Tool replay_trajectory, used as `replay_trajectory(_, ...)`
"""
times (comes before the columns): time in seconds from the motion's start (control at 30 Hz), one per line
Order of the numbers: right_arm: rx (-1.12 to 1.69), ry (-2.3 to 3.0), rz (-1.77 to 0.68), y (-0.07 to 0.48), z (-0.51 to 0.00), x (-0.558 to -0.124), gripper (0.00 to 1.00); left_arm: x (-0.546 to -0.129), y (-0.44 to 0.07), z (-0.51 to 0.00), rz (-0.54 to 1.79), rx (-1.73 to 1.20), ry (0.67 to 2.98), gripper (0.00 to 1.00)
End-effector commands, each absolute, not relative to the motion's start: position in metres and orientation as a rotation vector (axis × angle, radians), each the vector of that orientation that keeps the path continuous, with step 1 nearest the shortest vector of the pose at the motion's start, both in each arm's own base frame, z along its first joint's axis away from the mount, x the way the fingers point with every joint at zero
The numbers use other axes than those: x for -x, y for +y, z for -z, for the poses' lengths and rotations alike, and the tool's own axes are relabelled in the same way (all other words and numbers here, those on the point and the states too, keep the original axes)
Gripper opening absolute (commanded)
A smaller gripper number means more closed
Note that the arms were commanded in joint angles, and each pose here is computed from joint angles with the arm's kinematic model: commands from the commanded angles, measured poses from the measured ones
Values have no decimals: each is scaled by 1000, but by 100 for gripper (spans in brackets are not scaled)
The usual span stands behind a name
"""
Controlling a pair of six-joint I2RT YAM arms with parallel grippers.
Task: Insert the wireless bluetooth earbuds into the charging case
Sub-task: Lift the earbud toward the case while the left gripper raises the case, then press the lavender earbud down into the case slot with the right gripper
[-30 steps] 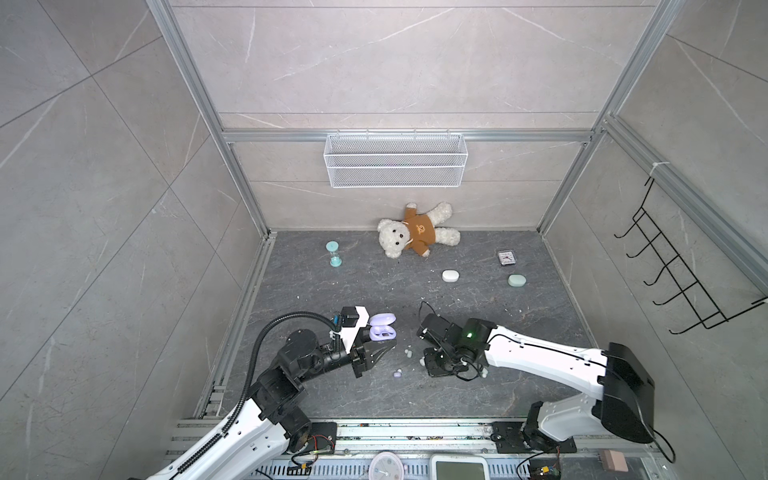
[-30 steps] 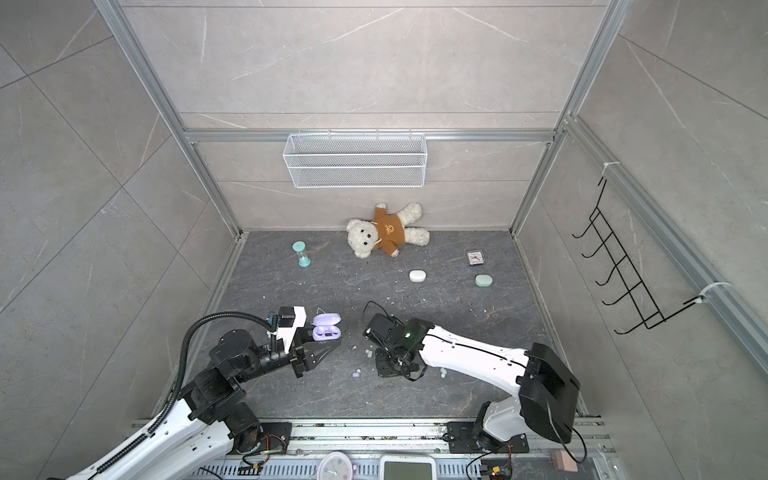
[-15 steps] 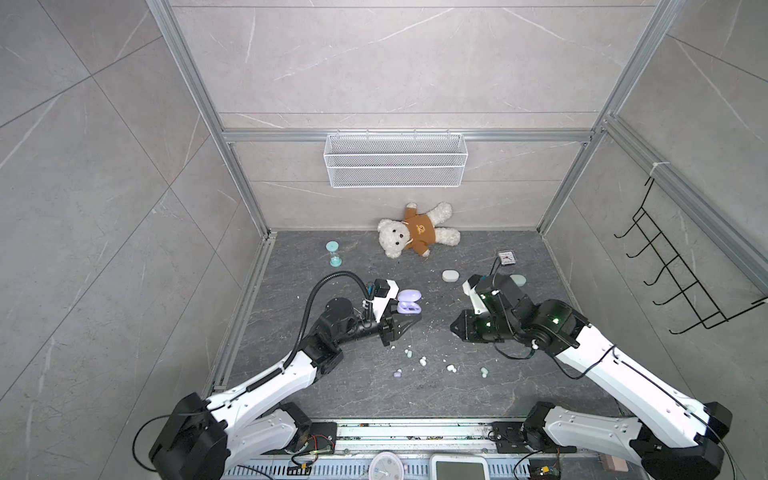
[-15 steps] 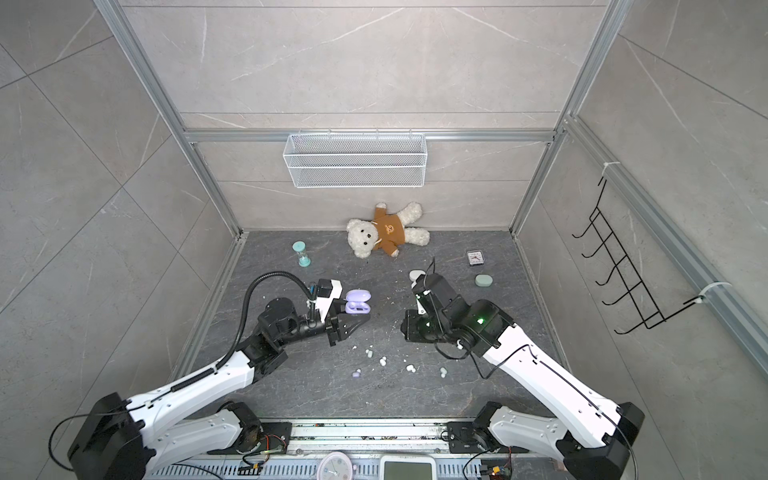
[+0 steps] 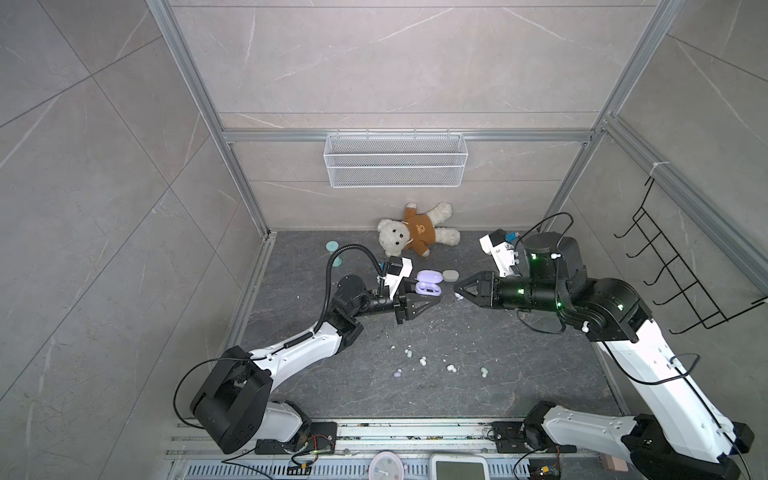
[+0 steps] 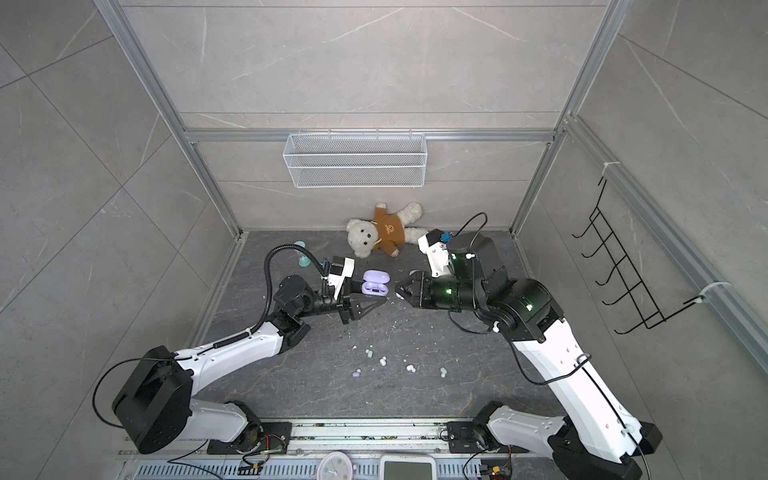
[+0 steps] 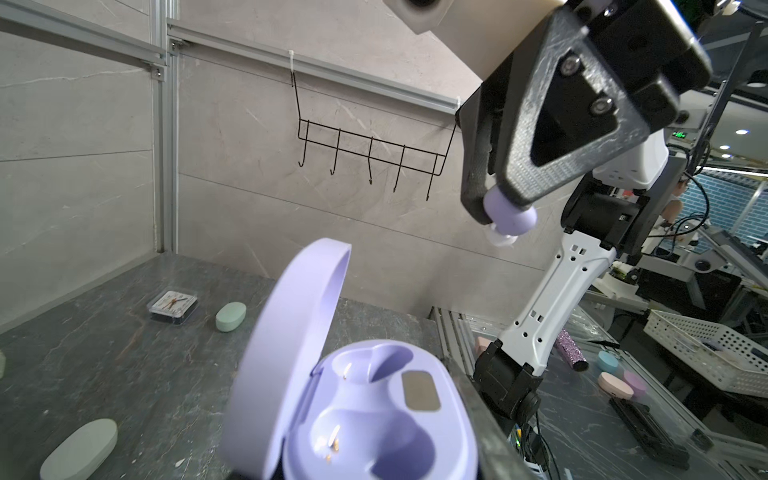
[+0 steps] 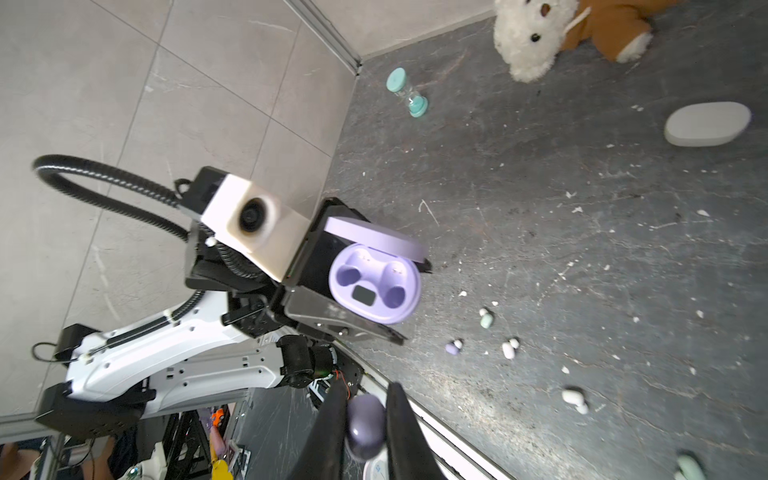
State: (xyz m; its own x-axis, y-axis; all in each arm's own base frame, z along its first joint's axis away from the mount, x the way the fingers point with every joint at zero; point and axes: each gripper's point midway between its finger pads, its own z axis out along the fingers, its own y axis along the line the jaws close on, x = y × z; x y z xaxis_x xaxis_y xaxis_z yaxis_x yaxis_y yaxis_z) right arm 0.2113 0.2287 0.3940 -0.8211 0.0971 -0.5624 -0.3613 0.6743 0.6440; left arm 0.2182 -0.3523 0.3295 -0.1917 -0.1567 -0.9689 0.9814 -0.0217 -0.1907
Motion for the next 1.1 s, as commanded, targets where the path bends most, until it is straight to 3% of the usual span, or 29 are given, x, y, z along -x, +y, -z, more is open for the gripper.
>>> replay_trajectory(0.0, 274, 2257, -1141, 240, -408, -210, 20, -203, -348, -366, 1458, -1043, 1054, 12)
replay_trajectory(0.43, 356, 2207, -1247, 259, -413, -210, 20, -184, -346, -385, 1519, -1073, 979, 12)
replay_trajectory(1.07, 360, 2234, -1213, 262, -397, -213, 20, -170, -343, -399, 1545, -1077, 938, 13)
